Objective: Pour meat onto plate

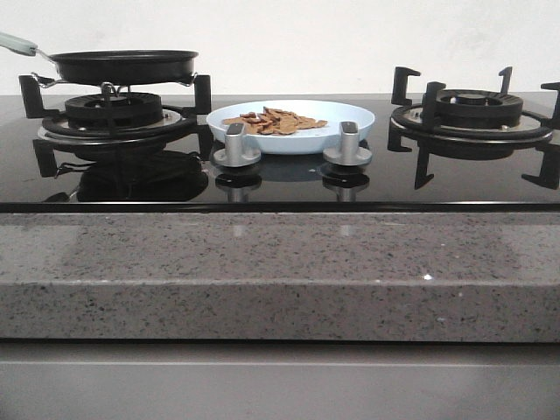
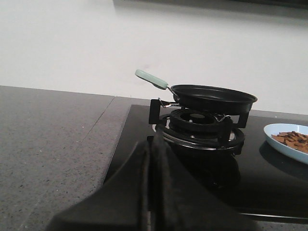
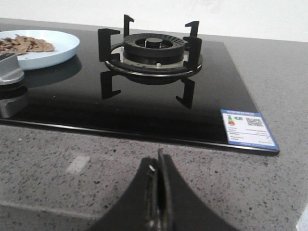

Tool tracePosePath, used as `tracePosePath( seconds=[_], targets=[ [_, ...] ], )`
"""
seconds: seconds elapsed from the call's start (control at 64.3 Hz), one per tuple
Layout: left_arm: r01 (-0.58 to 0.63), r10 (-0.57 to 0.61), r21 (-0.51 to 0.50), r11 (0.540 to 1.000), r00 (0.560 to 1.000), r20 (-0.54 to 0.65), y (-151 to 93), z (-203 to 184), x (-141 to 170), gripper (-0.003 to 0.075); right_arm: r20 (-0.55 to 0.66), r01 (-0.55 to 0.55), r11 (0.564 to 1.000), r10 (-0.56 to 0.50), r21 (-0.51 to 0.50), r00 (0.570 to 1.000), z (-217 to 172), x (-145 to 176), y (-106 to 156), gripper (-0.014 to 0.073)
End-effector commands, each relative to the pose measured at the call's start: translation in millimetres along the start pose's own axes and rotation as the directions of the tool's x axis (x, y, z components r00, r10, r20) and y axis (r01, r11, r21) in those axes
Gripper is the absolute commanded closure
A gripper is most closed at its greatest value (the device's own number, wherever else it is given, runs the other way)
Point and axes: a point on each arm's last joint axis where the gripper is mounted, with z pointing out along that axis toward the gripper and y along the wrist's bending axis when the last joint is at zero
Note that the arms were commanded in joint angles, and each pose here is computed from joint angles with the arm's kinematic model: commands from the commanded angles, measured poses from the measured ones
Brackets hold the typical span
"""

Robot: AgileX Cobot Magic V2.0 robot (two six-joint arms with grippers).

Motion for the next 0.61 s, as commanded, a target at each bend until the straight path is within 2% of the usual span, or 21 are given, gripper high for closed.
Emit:
tracePosePath(
  seconds=[0.0,0.373,0.591],
  targets=[
    [0.019,-0.02,0.018,1.0,0.996,0.09,-0.9,-1.8,-6.2,0.0741,0.13,0.003,0.999,-0.008,0.034,0.991,-2.5,-12.3,-2.7,0.071],
    [0.019,-0.02,0.018,1.0,0.996,0.09,-0.9,-1.8,-6.2,0.0741,0.14,0.001,0.999,-0.007,0.041,0.99,-2.5,-13.0,-3.2,0.071],
    [0.019,-0.02,0.018,1.0,0.996,0.09,-0.9,-1.8,-6.2,0.0741,0.172,-0.108,0.992,0.097,0.057,0.98,-2.9,-15.3,-5.3,0.071]
  ],
)
